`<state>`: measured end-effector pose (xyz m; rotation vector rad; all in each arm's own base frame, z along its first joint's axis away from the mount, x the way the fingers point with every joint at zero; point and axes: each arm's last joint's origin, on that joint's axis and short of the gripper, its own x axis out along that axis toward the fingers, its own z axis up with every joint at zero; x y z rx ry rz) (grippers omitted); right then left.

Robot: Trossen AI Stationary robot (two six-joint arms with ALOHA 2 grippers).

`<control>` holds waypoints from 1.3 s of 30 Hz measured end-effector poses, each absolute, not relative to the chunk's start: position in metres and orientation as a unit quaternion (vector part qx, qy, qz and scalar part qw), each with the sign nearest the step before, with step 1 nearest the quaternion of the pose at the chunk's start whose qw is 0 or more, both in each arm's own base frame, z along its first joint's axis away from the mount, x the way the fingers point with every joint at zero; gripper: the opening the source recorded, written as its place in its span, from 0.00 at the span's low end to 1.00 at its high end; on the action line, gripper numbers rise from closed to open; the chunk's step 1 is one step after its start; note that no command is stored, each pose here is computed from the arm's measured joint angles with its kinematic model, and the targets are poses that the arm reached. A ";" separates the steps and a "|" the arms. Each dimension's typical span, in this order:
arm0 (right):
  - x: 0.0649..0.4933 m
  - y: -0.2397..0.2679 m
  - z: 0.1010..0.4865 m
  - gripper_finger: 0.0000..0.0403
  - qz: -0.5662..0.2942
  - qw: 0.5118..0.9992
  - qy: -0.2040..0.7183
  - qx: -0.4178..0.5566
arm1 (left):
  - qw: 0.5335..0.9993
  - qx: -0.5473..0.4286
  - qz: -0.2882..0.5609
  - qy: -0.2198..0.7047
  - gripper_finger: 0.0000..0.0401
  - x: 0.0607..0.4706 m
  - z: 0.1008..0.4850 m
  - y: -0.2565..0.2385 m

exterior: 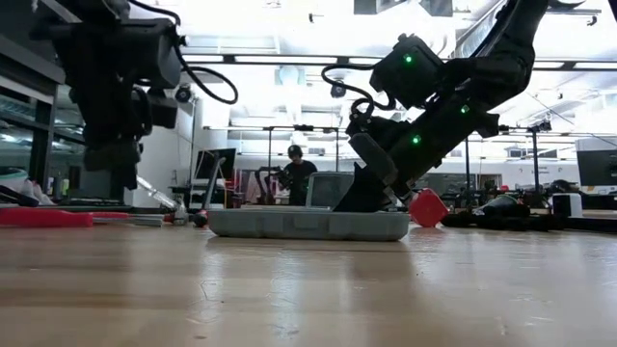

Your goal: Prefit tool cases

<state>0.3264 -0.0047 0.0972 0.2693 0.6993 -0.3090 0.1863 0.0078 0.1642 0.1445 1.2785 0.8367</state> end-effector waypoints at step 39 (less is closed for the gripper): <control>0.326 0.007 0.138 0.00 -0.121 0.946 0.272 0.128 | 0.919 0.014 0.274 0.284 0.30 0.259 0.193 -0.011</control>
